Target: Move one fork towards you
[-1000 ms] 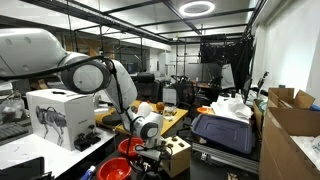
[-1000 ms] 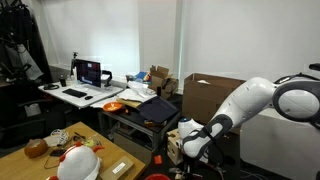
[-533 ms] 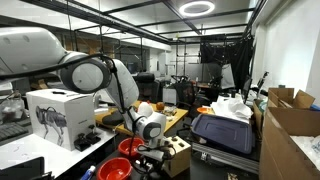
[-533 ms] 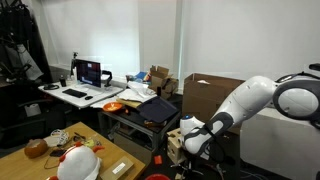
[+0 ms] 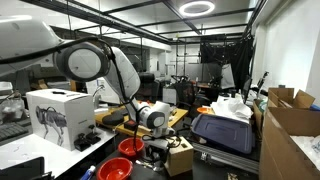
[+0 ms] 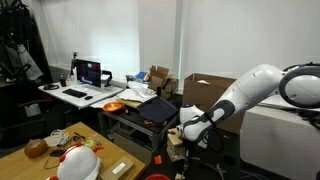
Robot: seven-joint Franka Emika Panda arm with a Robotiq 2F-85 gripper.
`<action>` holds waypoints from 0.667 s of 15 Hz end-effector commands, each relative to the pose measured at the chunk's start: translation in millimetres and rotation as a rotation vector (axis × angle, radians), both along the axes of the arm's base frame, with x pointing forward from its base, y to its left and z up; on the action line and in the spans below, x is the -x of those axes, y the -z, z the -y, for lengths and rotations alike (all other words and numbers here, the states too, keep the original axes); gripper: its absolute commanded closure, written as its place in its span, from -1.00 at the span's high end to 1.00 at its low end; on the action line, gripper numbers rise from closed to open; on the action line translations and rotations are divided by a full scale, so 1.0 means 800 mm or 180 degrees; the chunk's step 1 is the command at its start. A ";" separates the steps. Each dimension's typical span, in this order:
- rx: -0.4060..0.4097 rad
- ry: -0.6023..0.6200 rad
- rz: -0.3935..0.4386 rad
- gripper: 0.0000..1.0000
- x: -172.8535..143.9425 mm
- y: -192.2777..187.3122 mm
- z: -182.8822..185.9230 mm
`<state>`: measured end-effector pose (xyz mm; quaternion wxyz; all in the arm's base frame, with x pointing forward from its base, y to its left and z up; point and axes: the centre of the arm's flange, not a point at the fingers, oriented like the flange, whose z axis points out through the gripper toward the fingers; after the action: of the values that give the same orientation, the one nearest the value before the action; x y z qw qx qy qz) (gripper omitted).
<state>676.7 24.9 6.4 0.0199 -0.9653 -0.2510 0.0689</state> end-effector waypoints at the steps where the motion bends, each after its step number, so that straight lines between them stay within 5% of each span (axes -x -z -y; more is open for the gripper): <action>1: -0.0021 0.0112 0.0000 -1.00 0.013 -0.061 -0.010; 10: -0.0186 0.0034 -0.0033 -1.00 0.032 -0.104 -0.058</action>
<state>673.3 62.0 70.0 0.0389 -0.9651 -0.2530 0.0549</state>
